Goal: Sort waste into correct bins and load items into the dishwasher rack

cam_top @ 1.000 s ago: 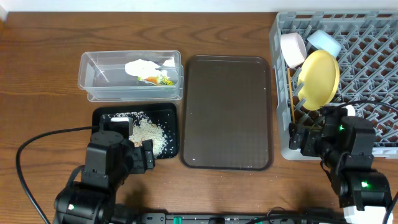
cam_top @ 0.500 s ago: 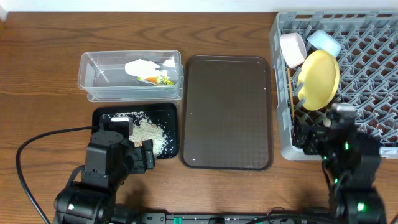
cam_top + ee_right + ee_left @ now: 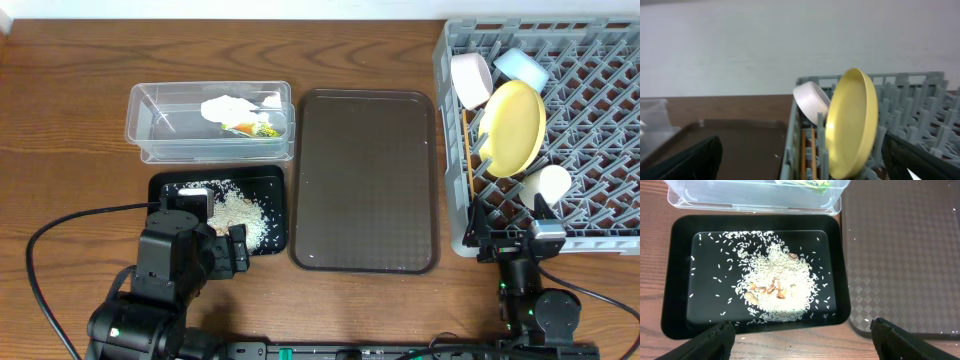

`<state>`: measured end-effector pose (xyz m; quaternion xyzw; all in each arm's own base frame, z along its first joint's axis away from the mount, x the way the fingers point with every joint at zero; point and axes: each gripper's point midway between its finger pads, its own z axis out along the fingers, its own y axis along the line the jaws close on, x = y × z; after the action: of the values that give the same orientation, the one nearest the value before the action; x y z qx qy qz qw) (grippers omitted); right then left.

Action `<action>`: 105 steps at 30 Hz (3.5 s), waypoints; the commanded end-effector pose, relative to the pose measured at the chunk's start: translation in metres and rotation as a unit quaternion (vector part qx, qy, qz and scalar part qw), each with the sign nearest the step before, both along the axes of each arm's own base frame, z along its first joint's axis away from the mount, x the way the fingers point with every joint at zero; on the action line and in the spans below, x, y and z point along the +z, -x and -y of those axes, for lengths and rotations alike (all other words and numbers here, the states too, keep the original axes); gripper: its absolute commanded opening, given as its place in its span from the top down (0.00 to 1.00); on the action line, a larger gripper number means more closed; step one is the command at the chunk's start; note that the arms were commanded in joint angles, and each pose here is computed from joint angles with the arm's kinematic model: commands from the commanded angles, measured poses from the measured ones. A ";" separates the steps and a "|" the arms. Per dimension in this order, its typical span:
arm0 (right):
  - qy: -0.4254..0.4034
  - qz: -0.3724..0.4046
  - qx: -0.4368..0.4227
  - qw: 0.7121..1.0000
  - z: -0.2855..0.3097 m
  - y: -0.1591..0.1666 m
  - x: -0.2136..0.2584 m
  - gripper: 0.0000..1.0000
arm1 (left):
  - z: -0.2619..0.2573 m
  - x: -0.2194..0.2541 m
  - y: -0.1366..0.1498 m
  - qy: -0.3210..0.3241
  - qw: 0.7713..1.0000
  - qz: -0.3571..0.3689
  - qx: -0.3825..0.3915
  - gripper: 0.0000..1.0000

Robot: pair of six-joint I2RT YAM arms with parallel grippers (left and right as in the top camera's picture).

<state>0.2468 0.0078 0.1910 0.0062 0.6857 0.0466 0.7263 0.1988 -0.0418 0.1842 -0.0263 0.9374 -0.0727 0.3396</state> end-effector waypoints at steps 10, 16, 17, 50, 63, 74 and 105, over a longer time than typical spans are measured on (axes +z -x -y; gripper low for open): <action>0.049 -0.064 0.004 0.997 -0.003 0.001 -0.034 0.01 | 0.000 -0.001 0.000 0.002 1.000 -0.001 0.005 0.11; 0.049 -0.064 0.004 0.997 -0.003 0.001 -0.034 0.01 | 0.000 -0.001 0.000 0.002 1.000 -0.001 0.005 0.11; 0.049 -0.064 0.004 0.997 -0.003 0.001 -0.034 0.01 | 0.000 -0.001 0.000 0.002 1.000 -0.001 0.005 0.11; 0.049 -0.064 0.004 0.997 -0.003 0.001 -0.034 0.01 | -0.020 -0.007 -0.013 -0.014 0.993 0.112 0.021 0.11; 0.049 -0.064 0.004 0.997 -0.003 0.001 -0.034 0.01 | -0.027 -0.030 -0.047 -0.018 0.934 0.355 0.030 0.11; 0.049 -0.064 0.004 0.997 -0.003 0.001 -0.034 0.01 | -0.021 -0.046 -0.044 -0.045 0.933 0.356 -0.007 0.11; 0.049 -0.064 0.004 0.997 -0.003 0.001 -0.034 0.01 | -0.021 -0.047 -0.044 -0.045 0.934 0.355 -0.007 0.10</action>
<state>0.2466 0.0065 0.1571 -0.0213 0.7325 0.0128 0.6803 0.2446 -0.0206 0.1517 0.0163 0.7422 -0.0412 0.6687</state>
